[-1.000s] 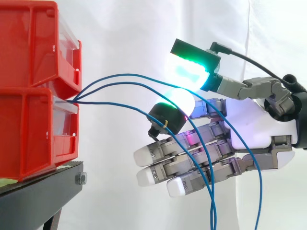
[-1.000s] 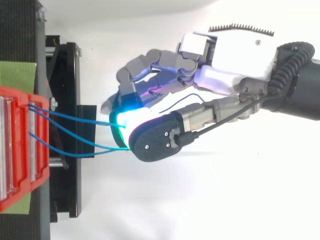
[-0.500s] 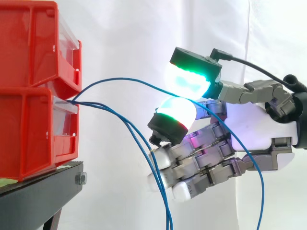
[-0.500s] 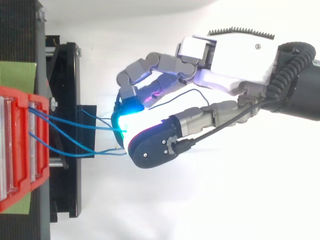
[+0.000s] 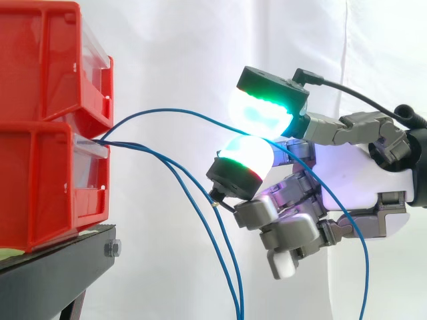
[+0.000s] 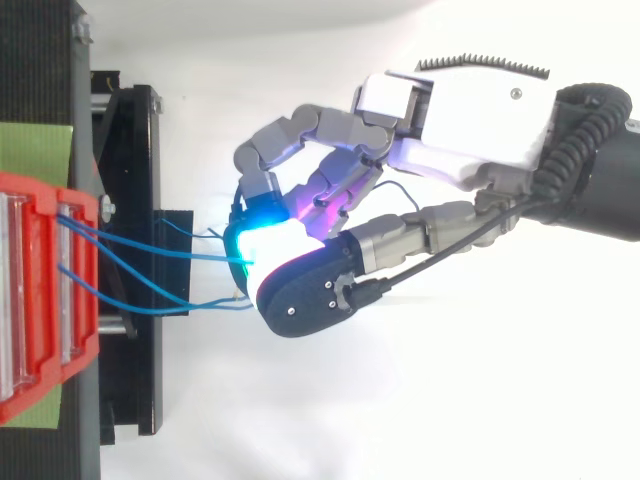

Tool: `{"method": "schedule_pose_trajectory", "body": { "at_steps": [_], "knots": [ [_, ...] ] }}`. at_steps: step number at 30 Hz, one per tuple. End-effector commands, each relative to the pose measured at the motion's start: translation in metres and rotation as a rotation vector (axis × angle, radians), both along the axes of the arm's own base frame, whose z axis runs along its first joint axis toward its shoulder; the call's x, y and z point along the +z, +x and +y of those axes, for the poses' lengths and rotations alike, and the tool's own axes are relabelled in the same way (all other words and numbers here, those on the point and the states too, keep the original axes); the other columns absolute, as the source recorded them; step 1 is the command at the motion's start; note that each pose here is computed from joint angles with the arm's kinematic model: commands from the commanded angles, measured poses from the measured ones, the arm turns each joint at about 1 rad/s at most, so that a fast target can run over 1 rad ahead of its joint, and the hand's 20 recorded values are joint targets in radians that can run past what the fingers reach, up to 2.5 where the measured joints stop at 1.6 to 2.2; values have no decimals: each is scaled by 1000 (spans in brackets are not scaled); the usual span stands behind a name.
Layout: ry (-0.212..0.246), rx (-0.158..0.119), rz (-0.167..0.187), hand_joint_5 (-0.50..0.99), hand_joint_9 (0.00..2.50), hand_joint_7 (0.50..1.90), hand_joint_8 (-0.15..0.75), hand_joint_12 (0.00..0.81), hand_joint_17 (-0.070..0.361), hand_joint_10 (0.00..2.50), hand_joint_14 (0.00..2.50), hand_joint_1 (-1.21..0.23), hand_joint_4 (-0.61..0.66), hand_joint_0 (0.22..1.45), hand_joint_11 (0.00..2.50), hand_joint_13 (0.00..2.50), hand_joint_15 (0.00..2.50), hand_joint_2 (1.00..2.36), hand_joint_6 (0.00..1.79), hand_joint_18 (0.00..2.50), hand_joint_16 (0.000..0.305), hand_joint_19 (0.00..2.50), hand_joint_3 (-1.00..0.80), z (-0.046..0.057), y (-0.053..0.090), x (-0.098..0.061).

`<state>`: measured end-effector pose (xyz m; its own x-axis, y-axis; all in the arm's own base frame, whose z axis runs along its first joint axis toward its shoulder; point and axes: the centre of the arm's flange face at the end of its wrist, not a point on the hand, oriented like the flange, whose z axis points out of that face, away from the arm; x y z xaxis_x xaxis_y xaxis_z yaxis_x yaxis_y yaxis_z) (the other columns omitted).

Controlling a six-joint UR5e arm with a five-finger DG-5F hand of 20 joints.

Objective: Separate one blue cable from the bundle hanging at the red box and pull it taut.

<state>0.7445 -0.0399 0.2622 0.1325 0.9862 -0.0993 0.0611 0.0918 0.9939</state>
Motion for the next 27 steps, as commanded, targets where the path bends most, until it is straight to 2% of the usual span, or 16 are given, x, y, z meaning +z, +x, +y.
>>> {"method": "schedule_pose_trajectory", "body": {
  "at_steps": [1,2,3,4,9,11,13,16,19,24,27],
  "knots": [
    [0,0,0,-197,1011,1391,333,315,100,2,55,-739,-29,777,1489,1226,1637,1016,962,882,45,930,-280,0,0,0],
    [0,0,0,-197,1012,1390,331,317,100,3,113,-740,-25,776,1500,1216,1625,1016,962,889,44,950,-276,0,0,0],
    [0,0,0,-197,1031,1383,330,317,100,5,273,-740,-24,778,1566,1191,1592,1016,962,915,44,990,-280,0,0,0],
    [0,0,0,-197,1014,1380,324,321,99,127,521,-740,-25,778,1569,1159,1538,1016,962,952,44,1069,-278,0,0,0],
    [0,0,-1,-197,980,1372,311,326,95,657,941,-741,-19,781,1485,1091,1508,1016,962,1012,42,1174,-284,0,0,1],
    [0,0,0,-197,983,1366,299,324,92,978,1230,-740,-19,781,1420,1062,1425,1016,962,1037,41,1254,-284,0,0,0],
    [0,0,-1,-197,974,1368,299,333,89,1142,1418,-740,-14,781,1424,1034,1414,1016,961,1062,40,1322,-284,0,0,1],
    [0,0,0,-197,964,1365,297,340,88,1273,1676,-741,-12,782,1428,989,1407,1016,961,1118,39,1363,-283,0,0,0],
    [0,0,0,-196,952,1369,298,344,79,1382,1951,-741,-4,785,1416,936,1371,1016,960,1165,35,1548,-285,0,0,0],
    [0,0,0,-195,946,1377,303,351,73,1589,2255,-743,1,788,1383,898,1353,1016,959,1243,32,1735,-276,0,0,0],
    [0,0,0,-194,948,1382,297,353,71,1664,2311,-746,8,791,1377,893,1373,1018,959,1258,32,1812,-271,0,0,0]
  ]
}}
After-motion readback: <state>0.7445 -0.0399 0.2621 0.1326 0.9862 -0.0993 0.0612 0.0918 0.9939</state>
